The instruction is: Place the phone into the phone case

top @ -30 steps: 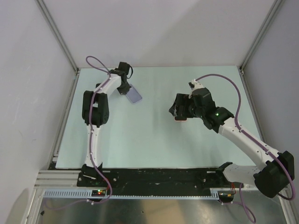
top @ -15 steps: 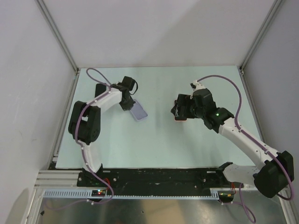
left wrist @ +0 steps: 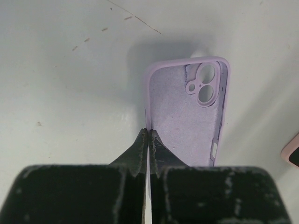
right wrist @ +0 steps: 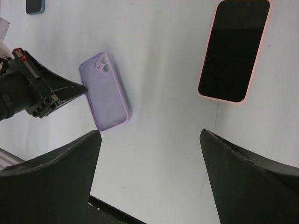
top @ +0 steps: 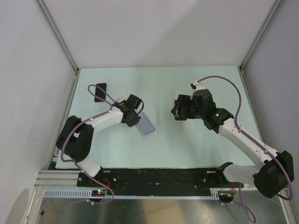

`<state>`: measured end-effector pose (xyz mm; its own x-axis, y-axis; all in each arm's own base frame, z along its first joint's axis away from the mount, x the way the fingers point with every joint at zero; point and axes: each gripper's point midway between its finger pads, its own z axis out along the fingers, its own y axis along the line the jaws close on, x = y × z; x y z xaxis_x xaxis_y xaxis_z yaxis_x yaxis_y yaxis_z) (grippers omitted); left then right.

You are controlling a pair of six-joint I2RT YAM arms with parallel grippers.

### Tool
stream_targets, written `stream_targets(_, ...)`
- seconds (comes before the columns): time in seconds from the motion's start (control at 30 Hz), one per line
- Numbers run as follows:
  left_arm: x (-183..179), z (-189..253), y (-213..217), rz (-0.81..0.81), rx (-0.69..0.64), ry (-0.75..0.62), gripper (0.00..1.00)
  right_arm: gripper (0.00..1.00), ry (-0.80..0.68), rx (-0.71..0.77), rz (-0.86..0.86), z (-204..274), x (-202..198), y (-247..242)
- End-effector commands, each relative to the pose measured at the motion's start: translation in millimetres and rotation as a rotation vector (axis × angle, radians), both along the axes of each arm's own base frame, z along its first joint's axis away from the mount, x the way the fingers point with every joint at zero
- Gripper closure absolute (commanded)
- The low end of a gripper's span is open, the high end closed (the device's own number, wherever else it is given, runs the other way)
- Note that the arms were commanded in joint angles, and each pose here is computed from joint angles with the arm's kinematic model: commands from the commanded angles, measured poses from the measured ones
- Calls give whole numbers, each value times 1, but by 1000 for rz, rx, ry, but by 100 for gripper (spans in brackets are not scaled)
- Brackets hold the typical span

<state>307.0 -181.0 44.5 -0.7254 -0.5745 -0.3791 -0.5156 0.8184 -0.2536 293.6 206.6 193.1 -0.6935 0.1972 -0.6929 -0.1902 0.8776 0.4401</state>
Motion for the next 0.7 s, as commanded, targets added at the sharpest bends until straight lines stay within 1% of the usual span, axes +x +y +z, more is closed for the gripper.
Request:
stream_targets(0.0, 8, 22, -20, -6, -89, -88, 100, 8, -39, 32, -5, 12, 3, 0)
stream_targets(0.17, -2, 21, -31, -70, -103, -84, 98, 8, -35, 32, -1, 10, 3, 1)
stream_targets(0.4, -4, 33, -31, -134, -91, -119, 86, 8, -33, 25, -6, 10, 3, -1)
stream_targets(0.47, -5, 36, -30, -151, -87, -127, 82, 8, -32, 25, -3, 9, 3, 0)
stream_targets(0.53, -6, 38, -28, -168, -80, -137, 74, 8, -32, 28, -2, 9, 3, 0)
stream_targets(0.6, -5, 42, -24, -193, -62, -151, 61, 8, -29, 28, 0, 8, 3, 0)
stream_targets(0.63, -2, 45, -22, -200, -55, -163, 52, 8, -29, 28, 1, 8, 3, 1)
stream_targets(0.67, 4, 52, -15, -205, -41, -184, 45, 8, -28, 28, 1, 8, 3, 1)
